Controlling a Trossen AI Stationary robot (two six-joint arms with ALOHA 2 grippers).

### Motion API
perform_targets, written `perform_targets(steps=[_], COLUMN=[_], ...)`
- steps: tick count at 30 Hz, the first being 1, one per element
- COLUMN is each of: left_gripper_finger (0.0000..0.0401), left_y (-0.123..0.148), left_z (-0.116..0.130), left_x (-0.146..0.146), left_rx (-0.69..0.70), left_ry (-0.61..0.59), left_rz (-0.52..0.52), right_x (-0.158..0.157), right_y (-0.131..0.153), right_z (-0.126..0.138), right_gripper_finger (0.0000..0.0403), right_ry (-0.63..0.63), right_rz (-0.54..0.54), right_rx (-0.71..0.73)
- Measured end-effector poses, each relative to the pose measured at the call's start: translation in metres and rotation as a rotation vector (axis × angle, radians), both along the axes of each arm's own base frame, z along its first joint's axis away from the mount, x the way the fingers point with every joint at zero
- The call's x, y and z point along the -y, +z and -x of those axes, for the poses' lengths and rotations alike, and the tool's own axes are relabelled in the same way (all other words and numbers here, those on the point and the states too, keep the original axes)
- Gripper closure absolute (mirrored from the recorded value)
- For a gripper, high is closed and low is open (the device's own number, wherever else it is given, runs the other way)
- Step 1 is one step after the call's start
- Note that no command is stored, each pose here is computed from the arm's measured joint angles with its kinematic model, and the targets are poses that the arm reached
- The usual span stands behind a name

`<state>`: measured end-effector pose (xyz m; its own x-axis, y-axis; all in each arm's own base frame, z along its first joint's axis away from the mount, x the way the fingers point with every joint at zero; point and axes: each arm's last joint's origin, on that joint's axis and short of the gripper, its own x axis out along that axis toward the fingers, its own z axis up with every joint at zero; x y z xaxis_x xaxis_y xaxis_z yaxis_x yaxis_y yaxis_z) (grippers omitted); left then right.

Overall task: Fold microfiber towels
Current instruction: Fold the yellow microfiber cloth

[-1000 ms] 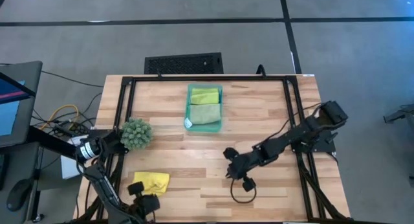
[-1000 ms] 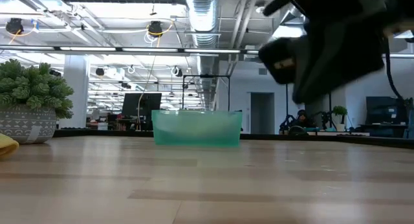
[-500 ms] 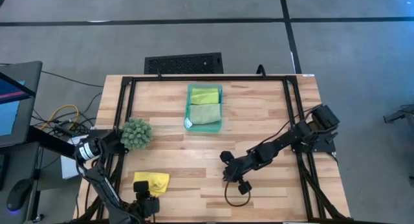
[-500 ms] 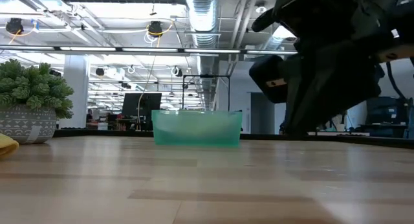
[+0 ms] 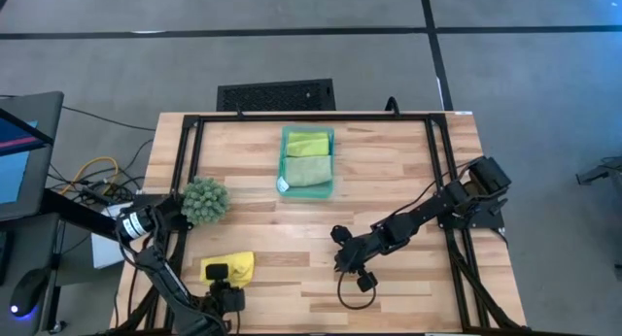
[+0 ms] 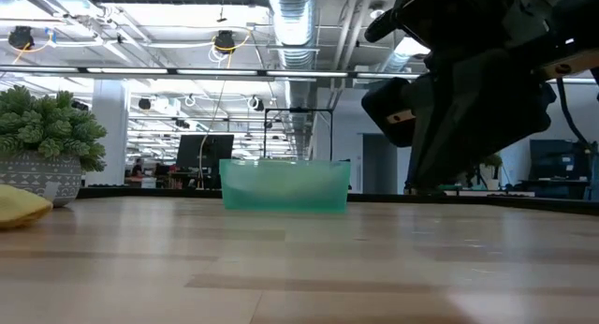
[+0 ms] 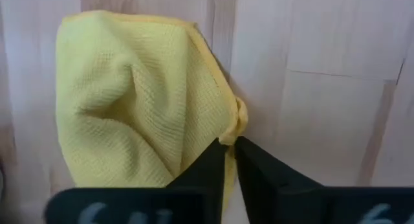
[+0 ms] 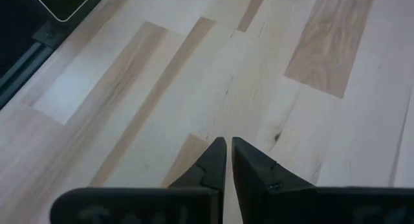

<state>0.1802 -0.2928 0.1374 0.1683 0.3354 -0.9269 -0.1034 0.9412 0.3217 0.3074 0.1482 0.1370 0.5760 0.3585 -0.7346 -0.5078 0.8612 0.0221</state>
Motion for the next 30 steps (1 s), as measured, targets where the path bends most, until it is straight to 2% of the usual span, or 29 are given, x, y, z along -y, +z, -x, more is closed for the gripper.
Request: perform_targets(steps=[3, 5, 7, 11, 16, 18, 20, 22, 25, 30], left_gripper_finger=[0.0393, 0.0396, 0.0395, 0.0399, 0.0400, 0.0400, 0.0400, 0.0401, 0.0401, 0.0401], left_y=[0.003, 0.012, 0.026, 0.067, 0.122, 0.142, 0.154, 0.153, 0.136, 0.082], left_z=[-0.006, -0.013, -0.020, -0.040, -0.092, -0.116, -0.136, -0.146, -0.145, -0.132], left_x=[-0.002, -0.002, -0.005, -0.013, -0.034, -0.045, -0.056, -0.066, -0.068, -0.061], left_rx=[0.002, 0.024, 0.057, 0.196, 0.420, 0.473, 0.469, 0.411, 0.359, 0.371], left_ry=[0.008, 0.000, -0.025, -0.095, -0.185, -0.174, -0.171, -0.193, -0.210, -0.189], left_rz=[-0.005, -0.027, -0.100, -0.308, -0.528, -0.541, -0.508, -0.478, -0.493, -0.476], right_x=[0.000, 0.000, 0.001, 0.005, 0.014, 0.016, 0.016, 0.017, 0.018, 0.022], right_y=[0.000, -0.001, -0.002, -0.001, 0.014, 0.022, 0.027, 0.027, 0.024, 0.018], right_z=[0.000, 0.001, 0.002, 0.011, 0.024, 0.031, 0.038, 0.049, 0.063, 0.070], right_gripper_finger=[0.0355, 0.0355, 0.0355, 0.0355, 0.0355, 0.0355, 0.0355, 0.0355, 0.0355, 0.0355], right_ry=[0.000, 0.000, 0.000, -0.010, -0.116, -0.161, -0.202, -0.218, -0.230, -0.236], right_rz=[0.002, 0.005, 0.016, 0.055, 0.134, 0.173, 0.209, 0.253, 0.286, 0.255], right_rx=[-0.003, -0.010, -0.034, -0.111, -0.159, -0.161, -0.151, -0.142, -0.120, -0.071])
